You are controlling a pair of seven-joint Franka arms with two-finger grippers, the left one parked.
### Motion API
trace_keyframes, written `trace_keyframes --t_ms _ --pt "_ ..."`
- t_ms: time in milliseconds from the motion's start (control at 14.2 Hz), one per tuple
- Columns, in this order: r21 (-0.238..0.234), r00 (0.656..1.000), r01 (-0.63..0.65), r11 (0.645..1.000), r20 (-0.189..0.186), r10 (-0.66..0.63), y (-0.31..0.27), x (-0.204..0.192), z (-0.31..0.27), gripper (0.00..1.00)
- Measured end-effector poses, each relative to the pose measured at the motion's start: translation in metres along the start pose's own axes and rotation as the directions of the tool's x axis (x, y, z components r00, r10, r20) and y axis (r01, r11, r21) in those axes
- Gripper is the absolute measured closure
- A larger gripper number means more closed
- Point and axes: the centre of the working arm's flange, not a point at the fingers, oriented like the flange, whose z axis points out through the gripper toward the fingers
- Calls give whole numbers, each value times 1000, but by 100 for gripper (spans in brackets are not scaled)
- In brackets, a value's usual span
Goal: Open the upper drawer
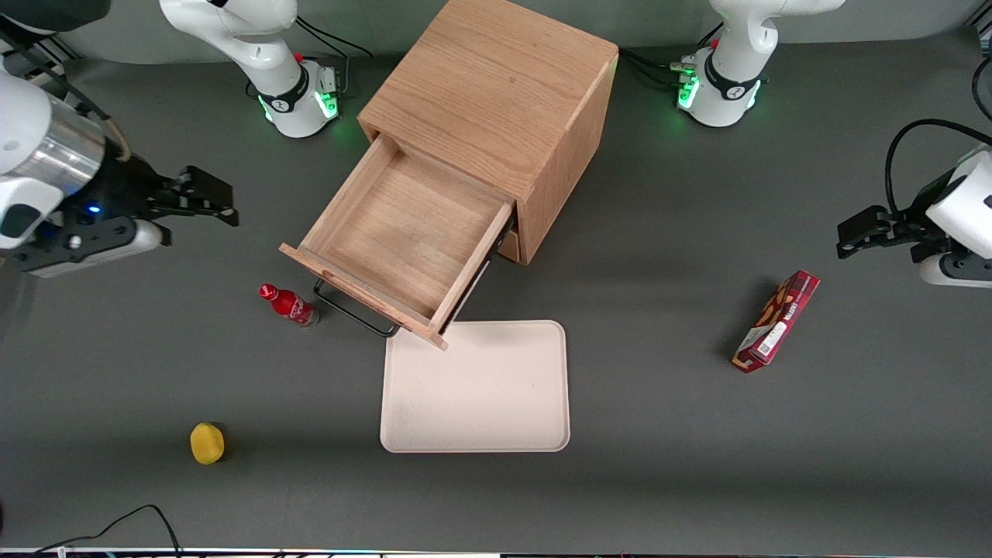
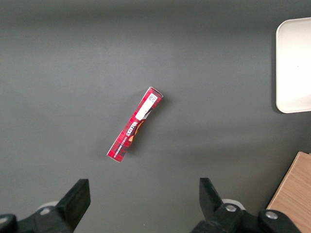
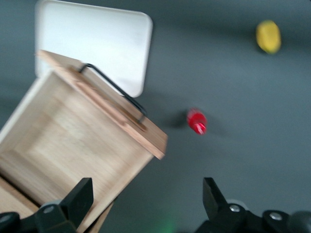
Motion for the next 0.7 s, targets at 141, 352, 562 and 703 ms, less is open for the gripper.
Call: trace_keyframes --t_ms 141,352,562,703 --pt "-28 995 -88 996 41 89 39 -11 15 0" --pt "-69 984 -164 984 57 168 77 -27 46 0" --pt "-110 983 -177 978 27 181 79 -52 70 0" --pt "-114 984 -178 977 4 179 77 -65 66 0"
